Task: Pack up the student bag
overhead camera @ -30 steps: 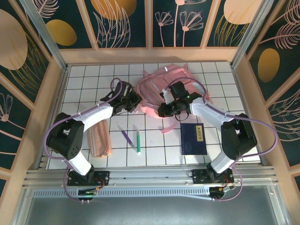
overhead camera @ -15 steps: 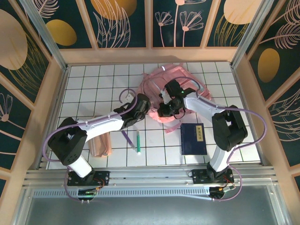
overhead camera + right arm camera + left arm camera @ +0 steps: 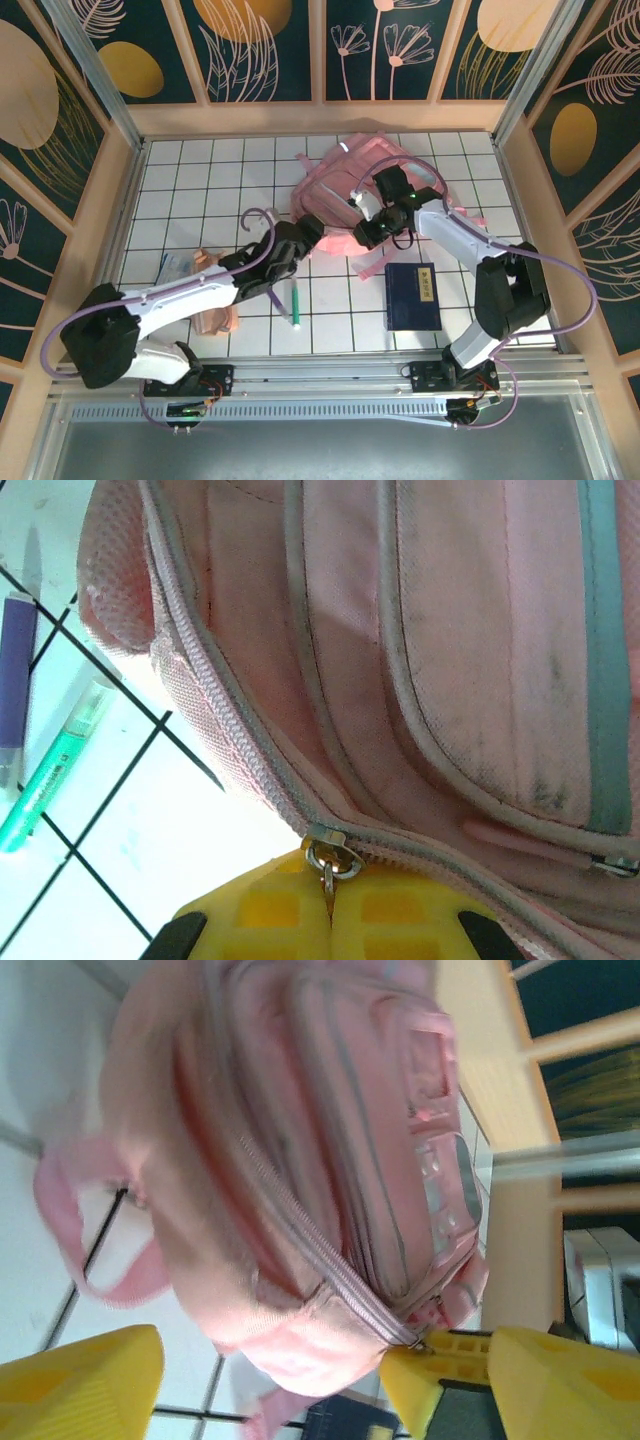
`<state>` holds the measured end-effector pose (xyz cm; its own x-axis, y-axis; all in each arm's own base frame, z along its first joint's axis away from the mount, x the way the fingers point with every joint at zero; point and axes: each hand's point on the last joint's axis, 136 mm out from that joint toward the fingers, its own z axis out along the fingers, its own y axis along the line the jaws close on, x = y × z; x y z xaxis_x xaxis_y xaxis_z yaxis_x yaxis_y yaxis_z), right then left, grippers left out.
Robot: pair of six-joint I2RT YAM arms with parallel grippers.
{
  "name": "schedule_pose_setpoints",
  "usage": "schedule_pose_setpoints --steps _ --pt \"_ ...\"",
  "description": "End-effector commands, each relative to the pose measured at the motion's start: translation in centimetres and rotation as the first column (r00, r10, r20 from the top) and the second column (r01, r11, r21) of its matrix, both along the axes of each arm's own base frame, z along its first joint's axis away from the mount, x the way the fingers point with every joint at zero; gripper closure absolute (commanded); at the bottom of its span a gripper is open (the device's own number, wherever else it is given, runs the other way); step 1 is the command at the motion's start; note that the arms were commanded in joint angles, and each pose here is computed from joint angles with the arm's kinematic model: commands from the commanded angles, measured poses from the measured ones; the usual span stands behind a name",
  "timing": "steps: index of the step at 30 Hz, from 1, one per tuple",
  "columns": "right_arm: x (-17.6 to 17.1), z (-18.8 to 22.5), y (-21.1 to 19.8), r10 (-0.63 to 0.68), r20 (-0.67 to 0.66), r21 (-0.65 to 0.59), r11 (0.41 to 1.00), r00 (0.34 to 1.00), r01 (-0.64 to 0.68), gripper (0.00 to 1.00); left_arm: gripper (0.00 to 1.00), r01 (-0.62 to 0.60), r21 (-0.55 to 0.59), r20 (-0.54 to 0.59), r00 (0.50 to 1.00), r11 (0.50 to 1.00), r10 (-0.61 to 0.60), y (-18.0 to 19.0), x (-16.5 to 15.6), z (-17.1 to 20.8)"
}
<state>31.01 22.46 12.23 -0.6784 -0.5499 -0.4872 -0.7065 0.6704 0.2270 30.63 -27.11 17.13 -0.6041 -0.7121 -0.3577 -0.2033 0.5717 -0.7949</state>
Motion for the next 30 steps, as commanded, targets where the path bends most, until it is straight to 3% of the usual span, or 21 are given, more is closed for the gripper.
schedule_pose_setpoints --steps 1,3,5,6,8,10,15,20,25,26,27,30 --pt "1.2 1.9 -0.3 0.082 0.134 -0.013 0.997 0.988 -0.081 1.0 0.11 0.156 0.32 0.169 0.961 0.935 -0.218 1.6 1.8 2.3" --pt "1.1 2.2 -0.4 0.098 0.136 -0.021 0.995 0.986 -0.096 1.0 0.13 0.249 0.508 0.18 0.905 0.824 -0.385 1.8 2.5 2.0" --pt "1.3 2.5 -0.5 0.104 0.145 -0.033 0.994 0.984 -0.1 1.0 0.19 0.282 0.658 0.097 0.888 0.698 -0.45 3.0 3.3 0.5" --pt "1.3 2.6 -0.5 0.107 0.148 -0.038 0.994 0.983 -0.102 1.0 0.21 0.287 0.669 0.063 0.897 0.685 -0.438 3.8 4.1 0.1" --pt "1.2 2.6 -0.8 0.107 0.15 -0.041 0.994 0.983 -0.102 1.0 0.13 0.375 0.571 -0.018 0.895 0.73 -0.446 5.3 5.6 -1.9" --pt "1.1 2.6 -0.8 0.106 0.149 -0.036 0.994 0.983 -0.102 1.0 0.08 0.372 0.498 -0.031 0.911 0.784 -0.412 5.9 7.7 -1.8" --pt "1.0 2.5 -0.9 0.104 0.15 -0.028 0.995 0.983 -0.101 1.0 0.03 0.43 0.448 -0.105 0.896 0.784 -0.431 3.9 10.4 -3.8" --pt "1.1 2.6 -1.1 0.098 0.153 -0.033 0.995 0.983 -0.094 1.0 0.06 0.485 0.424 -0.242 0.875 0.765 -0.42 2.4 13.0 -8.6" --pt "0.8 2.5 -1.2 0.092 0.152 -0.031 0.996 0.984 -0.088 1.0 0.22 0.433 0.484 -0.337 0.894 0.76 -0.294 3.8 14.9 -10.8" --pt "0.9 2.5 -1.3 0.087 0.155 -0.032 0.996 0.984 -0.083 1.0 0.28 0.421 0.497 -0.342 0.899 0.759 -0.274 4.1 15.1 -11.0" --pt "0.9 2.4 -1.4 0.083 0.156 -0.035 0.996 0.984 -0.079 1.0 0.38 0.415 0.503 -0.343 0.901 0.758 -0.266 4.3 15.1 -11.1" --pt "1.5 2.2 -2.0 0.038 0.157 -0.045 0.998 0.987 -0.032 1.0 0.9 0.407 0.498 -0.336 0.905 0.766 -0.261 4.3 15.1 -11.0"
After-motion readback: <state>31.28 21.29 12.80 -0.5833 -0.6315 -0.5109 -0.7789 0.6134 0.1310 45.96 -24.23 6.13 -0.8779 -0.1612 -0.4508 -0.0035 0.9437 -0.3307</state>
